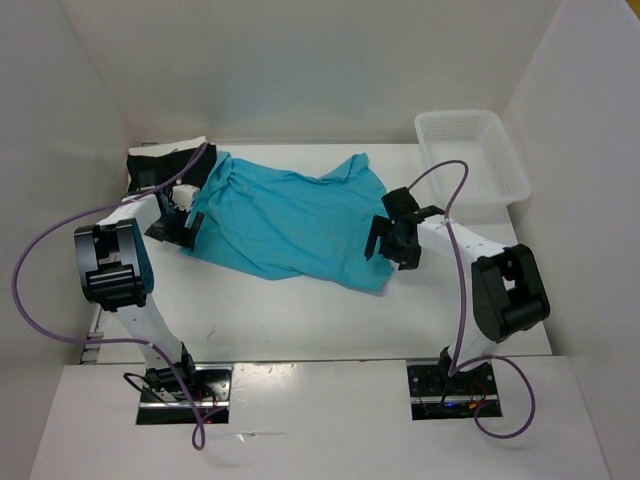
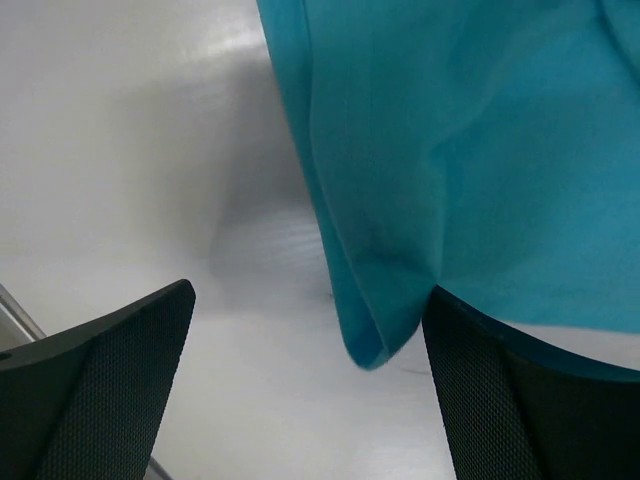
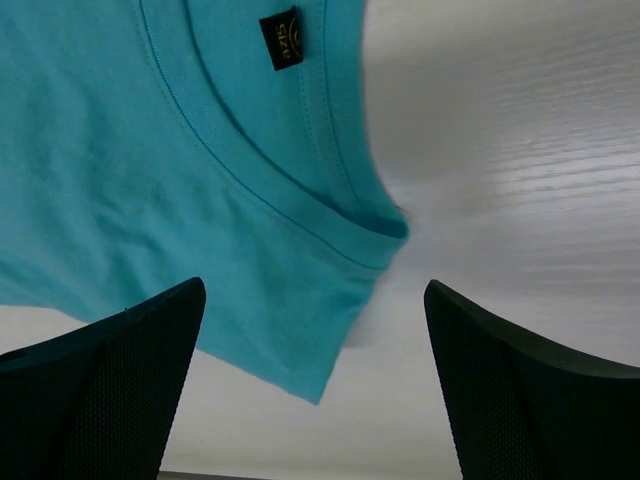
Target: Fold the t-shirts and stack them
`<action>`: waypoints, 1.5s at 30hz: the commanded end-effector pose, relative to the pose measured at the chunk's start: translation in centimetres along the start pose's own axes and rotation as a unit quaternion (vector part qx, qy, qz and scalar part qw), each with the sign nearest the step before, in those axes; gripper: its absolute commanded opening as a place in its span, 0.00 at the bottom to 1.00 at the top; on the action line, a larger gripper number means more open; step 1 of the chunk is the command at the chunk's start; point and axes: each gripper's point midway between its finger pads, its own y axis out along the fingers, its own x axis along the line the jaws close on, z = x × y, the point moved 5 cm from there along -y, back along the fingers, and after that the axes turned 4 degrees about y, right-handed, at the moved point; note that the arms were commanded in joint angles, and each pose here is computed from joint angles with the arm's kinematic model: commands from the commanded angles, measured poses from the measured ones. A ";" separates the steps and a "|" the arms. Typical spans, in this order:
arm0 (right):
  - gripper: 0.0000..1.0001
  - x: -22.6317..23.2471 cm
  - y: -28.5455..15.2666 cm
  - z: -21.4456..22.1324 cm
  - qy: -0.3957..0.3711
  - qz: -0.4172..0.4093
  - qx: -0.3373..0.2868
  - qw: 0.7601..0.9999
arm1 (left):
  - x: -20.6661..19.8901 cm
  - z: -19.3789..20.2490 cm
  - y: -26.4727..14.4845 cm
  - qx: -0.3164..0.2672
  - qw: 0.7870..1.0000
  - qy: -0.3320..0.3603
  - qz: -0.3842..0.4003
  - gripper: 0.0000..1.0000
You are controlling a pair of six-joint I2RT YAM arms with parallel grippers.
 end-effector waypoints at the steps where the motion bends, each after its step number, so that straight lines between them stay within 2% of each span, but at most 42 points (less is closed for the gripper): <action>1: 0.93 1.3 2.4 0.7 0.052 -0.049 0.018 0.997 | 0.4 -2.9 -0.1 -0.065 0.998 -0.019 -0.007 1.00; 2: 0.91 1.3 3.0 1.1 0.057 -0.051 0.027 0.997 | 0.2 -2.8 0.4 -0.063 0.998 -0.019 0.003 1.00; 5: 0.74 1.1 5.3 2.3 0.057 -0.042 0.067 0.995 | -0.2 -2.1 1.8 -0.044 0.999 -0.026 0.014 1.00; 6: 0.61 1.1 5.5 2.4 0.062 -0.038 0.070 0.995 | -0.3 -2.0 2.1 -0.040 0.999 -0.027 0.017 1.00; 7: 0.56 0.8 5.7 2.8 0.063 -0.034 0.075 0.995 | -0.2 -2.1 2.2 -0.044 0.999 -0.026 0.014 1.00; 8: 0.50 0.8 5.7 2.8 0.063 -0.034 0.075 0.995 | -0.1 -2.3 2.5 -0.043 0.999 -0.026 0.015 0.95; 9: 0.44 0.6 5.7 2.6 0.067 -0.033 0.074 0.994 | -0.1 -2.5 2.7 -0.043 0.998 -0.027 0.024 0.87; 10: 0.30 0.3 5.7 2.4 0.072 -0.032 0.073 0.994 | -0.1 -2.5 2.7 -0.040 0.999 -0.027 0.026 0.77; 11: 0.22 0.3 5.5 2.4 0.066 -0.032 0.072 0.995 | -0.4 -2.2 3.1 -0.032 0.998 -0.028 0.036 0.63; 12: 0.14 0.4 4.8 2.1 0.060 -0.035 0.069 0.995 | -0.4 -2.6 2.8 -0.039 0.998 -0.028 0.042 0.38; 13: 0.00 0.3 4.4 1.7 0.064 -0.036 0.066 0.995 | -0.7 -2.5 2.8 -0.038 0.998 -0.028 0.052 0.22; 14: 0.00 0.2 3.9 1.2 0.058 -0.027 0.055 0.996 | -1.0 -2.6 2.6 -0.037 0.997 -0.024 0.065 0.07; 15: 0.00 0.6 2.8 0.2 0.053 -0.032 0.042 0.997 | -1.1 -2.7 1.9 -0.041 0.997 -0.024 0.068 0.00; 17: 0.00 0.6 -0.7 -0.4 0.053 -0.031 0.029 0.998 | -1.7 -2.6 0.1 -0.045 0.995 -0.009 0.084 0.00; 21: 0.00 2.9 -10.3 -5.1 0.045 -0.086 -0.071 0.993 | -2.1 -3.8 -4.4 -0.084 0.991 0.021 0.103 0.00; 23: 0.00 3.9 -10.3 -7.3 0.031 -0.098 -0.082 0.991 | -2.1 -4.3 -5.1 -0.090 0.990 0.021 0.110 0.00; 24: 0.00 5.2 -10.6 -9.3 0.019 -0.134 -0.081 0.987 | -1.9 -5.3 -5.3 -0.101 0.988 0.022 0.117 0.00; 25: 0.01 5.9 -9.5 -10.3 -0.009 -0.142 -0.069 0.987 | -1.9 -5.5 -5.3 -0.098 0.987 0.021 0.126 0.00; 27: 0.41 8.8 -4.4 -13.7 -0.049 -0.153 -0.021 0.987 | -2.0 -6.6 -4.5 -0.089 0.985 0.017 0.146 0.00; 28: 0.54 8.7 1.6 -13.5 -0.049 -0.116 0.041 0.991 | -1.9 -6.8 -4.2 -0.084 0.985 0.016 0.149 0.00; 29: 0.71 11.1 0.8 -17.1 -0.059 -0.144 -0.006 0.988 | -2.0 -6.8 -3.1 -0.078 0.984 0.008 0.162 0.00; 32: 1.00 12.8 3.0 -21.6 -0.053 -0.157 -0.039 0.985 | -2.6 -7.3 -1.7 -0.070 0.981 -0.009 0.182 0.00; 33: 1.00 13.2 2.3 -22.2 -0.054 -0.161 -0.046 0.984 | -2.8 -7.2 -1.8 -0.067 0.980 -0.011 0.189 0.00; 34: 1.00 14.4 -2.4 -24.9 -0.063 -0.186 -0.121 0.973 | -2.9 -7.0 -1.5 -0.063 0.979 -0.016 0.191 0.00; 35: 1.00 14.1 -2.2 -23.5 -0.061 -0.153 -0.104 0.981 | -3.2 -6.6 -1.5 -0.058 0.979 -0.018 0.194 0.00; 36: 1.00 14.0 -2.2 -23.0 -0.063 -0.121 -0.111 0.984 | -3.3 -6.4 -1.5 -0.059 0.979 -0.017 0.194 0.00; 38: 1.00 14.1 -7.0 -23.0 -0.061 -0.096 -0.163 0.980 | -3.5 -5.9 -1.4 -0.061 0.979 -0.017 0.192 0.00; 39: 1.00 13.7 -8.4 -23.2 -0.057 -0.054 -0.200 0.977 | -3.9 -5.4 -1.4 -0.056 0.979 -0.018 0.195 0.00; 44: 1.00 14.4 -14.3 -19.5 -0.064 -0.035 -0.226 0.971 | -4.4 -4.6 -1.3 -0.046 0.978 -0.021 0.201 0.00; 45: 1.00 13.8 -12.6 -18.2 -0.075 -0.009 -0.200 0.977 | -4.5 -4.3 -1.1 -0.042 0.978 -0.022 0.203 0.00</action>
